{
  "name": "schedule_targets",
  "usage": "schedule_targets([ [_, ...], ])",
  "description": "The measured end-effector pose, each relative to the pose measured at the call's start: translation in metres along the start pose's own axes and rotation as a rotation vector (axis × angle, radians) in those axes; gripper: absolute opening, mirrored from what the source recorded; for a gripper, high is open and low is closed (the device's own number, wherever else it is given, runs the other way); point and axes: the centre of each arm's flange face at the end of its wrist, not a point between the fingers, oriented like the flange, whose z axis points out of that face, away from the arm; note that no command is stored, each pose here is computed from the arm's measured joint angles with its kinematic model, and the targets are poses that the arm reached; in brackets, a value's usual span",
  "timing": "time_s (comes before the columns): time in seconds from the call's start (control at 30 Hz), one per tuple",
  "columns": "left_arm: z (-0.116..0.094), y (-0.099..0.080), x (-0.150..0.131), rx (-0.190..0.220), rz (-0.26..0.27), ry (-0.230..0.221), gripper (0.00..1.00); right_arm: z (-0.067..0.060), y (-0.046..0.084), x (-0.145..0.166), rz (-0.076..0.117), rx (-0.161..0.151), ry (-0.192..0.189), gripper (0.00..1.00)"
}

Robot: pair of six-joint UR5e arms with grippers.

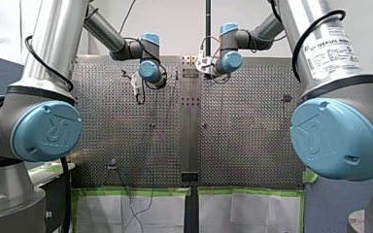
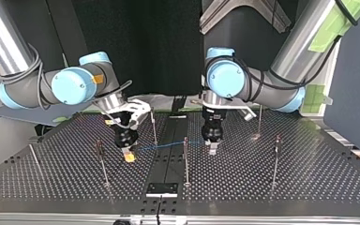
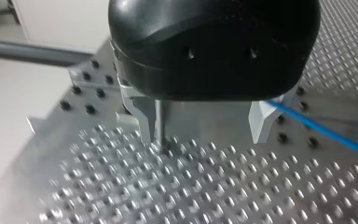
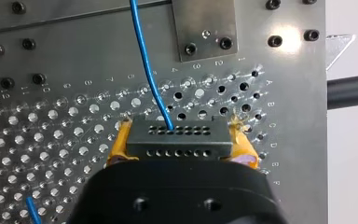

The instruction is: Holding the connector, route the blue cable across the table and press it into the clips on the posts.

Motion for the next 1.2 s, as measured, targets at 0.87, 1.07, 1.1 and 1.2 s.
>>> schedule_targets([
  [0.87,-0.095,-0.051,-0.029,0.129,-0.022,-0.050,1.00,-0.011,-0.006,0.013,-0.001,0.001,-0.021,0.00],
  [1.07,-0.094,-0.074,-0.026,0.127,-0.008,-0.039,1.00,-0.016,-0.006,0.025,-0.003,0.002,-0.002,0.00],
  [1.1,-0.094,-0.078,-0.024,0.125,-0.002,-0.031,1.00,-0.017,-0.007,0.027,-0.003,0.002,0.001,0.00],
  [1.2,-0.094,-0.090,-0.019,0.124,0.005,-0.020,1.00,-0.019,-0.007,0.032,-0.004,0.002,0.008,0.00],
])
